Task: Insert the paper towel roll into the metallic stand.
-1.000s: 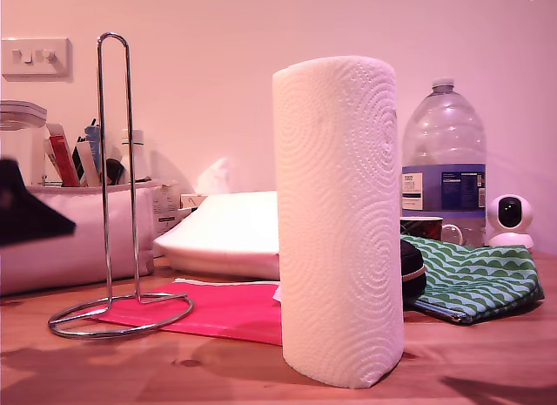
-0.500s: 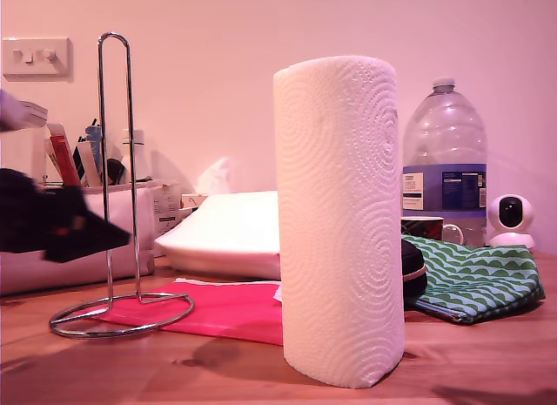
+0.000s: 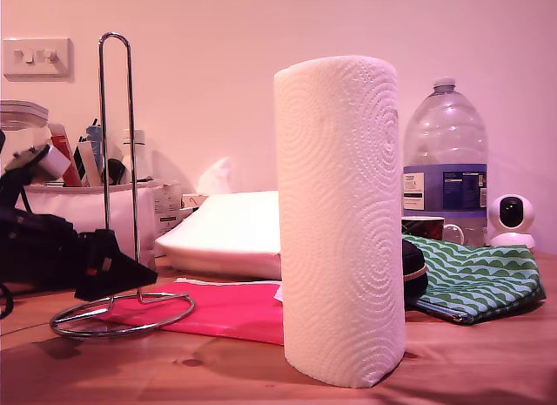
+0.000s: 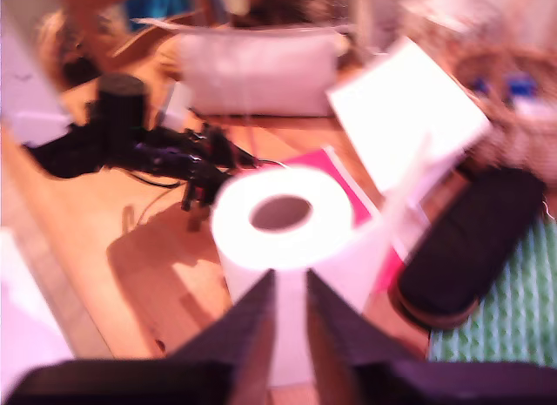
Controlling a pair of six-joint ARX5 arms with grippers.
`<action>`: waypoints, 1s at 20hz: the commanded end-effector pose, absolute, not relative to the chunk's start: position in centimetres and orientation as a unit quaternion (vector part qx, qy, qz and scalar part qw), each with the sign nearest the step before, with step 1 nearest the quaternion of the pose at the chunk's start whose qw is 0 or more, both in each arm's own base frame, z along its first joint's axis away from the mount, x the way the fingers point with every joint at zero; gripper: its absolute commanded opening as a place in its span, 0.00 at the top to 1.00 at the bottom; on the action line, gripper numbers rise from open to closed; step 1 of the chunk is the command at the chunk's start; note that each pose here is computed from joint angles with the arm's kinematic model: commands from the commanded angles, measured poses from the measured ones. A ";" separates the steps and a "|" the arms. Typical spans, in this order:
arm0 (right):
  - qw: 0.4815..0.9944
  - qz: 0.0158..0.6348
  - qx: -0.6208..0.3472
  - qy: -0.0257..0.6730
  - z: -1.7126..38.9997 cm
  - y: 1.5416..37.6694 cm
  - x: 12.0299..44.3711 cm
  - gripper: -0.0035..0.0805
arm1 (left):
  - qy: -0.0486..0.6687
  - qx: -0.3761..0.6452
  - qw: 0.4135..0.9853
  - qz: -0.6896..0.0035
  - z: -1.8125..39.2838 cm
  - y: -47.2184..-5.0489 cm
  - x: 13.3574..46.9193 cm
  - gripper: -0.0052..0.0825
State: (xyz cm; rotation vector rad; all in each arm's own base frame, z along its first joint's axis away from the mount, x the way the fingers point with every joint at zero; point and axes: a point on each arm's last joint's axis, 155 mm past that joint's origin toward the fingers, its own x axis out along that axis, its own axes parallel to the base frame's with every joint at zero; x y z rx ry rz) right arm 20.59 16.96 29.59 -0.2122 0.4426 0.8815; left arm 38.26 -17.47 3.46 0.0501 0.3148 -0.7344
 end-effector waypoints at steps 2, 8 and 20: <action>0.838 0.471 -0.157 0.228 28.1 19.7 21.4 0.71 | 0.147 0.027 0.920 -0.362 3.6 -17.8 38.8 0.81; 0.775 0.495 -0.227 0.322 24.4 22.8 22.1 0.60 | 0.147 0.027 0.921 -0.361 3.7 -17.8 38.8 0.97; 0.720 0.464 -0.324 0.402 22.2 25.8 23.4 0.41 | 0.150 0.023 0.920 -0.362 3.6 -17.9 38.9 0.97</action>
